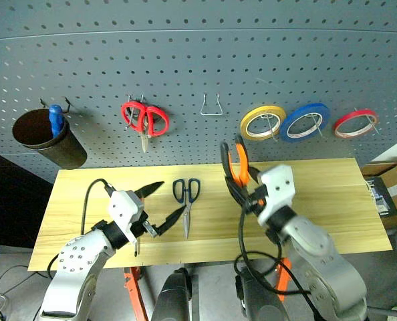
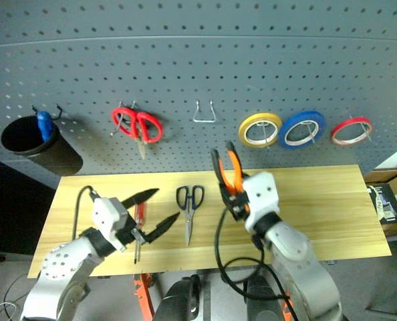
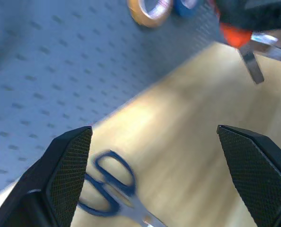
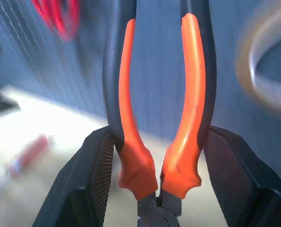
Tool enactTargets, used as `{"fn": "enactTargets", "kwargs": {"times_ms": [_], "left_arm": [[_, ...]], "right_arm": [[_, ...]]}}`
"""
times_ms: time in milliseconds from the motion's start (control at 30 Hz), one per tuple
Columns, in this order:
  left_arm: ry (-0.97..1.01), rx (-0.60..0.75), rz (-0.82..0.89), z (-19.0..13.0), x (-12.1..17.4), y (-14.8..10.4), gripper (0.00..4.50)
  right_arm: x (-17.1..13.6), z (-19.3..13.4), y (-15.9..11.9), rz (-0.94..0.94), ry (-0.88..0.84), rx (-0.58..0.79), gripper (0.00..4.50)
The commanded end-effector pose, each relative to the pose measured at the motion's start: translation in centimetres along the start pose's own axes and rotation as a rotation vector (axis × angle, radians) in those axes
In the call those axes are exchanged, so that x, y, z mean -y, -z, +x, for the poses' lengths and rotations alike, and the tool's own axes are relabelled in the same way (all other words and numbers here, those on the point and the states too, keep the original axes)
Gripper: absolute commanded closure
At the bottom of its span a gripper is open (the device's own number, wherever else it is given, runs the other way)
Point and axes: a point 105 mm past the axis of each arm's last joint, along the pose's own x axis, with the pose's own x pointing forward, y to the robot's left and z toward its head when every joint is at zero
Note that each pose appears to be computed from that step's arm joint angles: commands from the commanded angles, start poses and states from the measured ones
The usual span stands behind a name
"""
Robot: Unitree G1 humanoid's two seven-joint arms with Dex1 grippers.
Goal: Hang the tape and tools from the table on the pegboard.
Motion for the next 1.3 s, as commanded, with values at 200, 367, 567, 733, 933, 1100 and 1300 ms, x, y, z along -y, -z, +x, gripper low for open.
{"fn": "enactTargets", "kwargs": {"times_ms": [200,367,567,733,933,1100,1300], "left_arm": [[-0.075,0.068,-0.045,-1.4,-1.1,-1.7,0.0],[0.138,0.031,-0.097,-1.8,2.1,-1.9,0.0],[0.239,0.013,-0.117,-1.8,2.0,-2.7,0.0],[0.23,0.077,-0.106,-0.4,0.9,-4.4,0.0],[0.129,0.157,-0.053,1.0,-1.2,-6.1,0.0],[0.129,0.161,-0.049,1.3,-1.3,-6.5,0.0],[0.124,0.162,-0.041,1.7,-1.3,-6.6,0.0]], "right_arm": [[0.2,4.5,-6.1,-0.068,0.019,0.29,1.89],[-0.2,5.7,-8.7,-0.054,0.005,0.375,1.89],[-0.2,5.7,-10.2,0.009,-0.025,0.41,1.9],[0.1,6.4,-10.8,-0.012,-0.021,0.432,1.9],[0.3,8.2,-12.1,-0.037,0.001,0.485,1.9],[0.1,9.2,-12.0,-0.054,0.019,0.505,1.9],[0.2,9.8,-9.6,-0.115,0.039,0.471,1.9]]}}
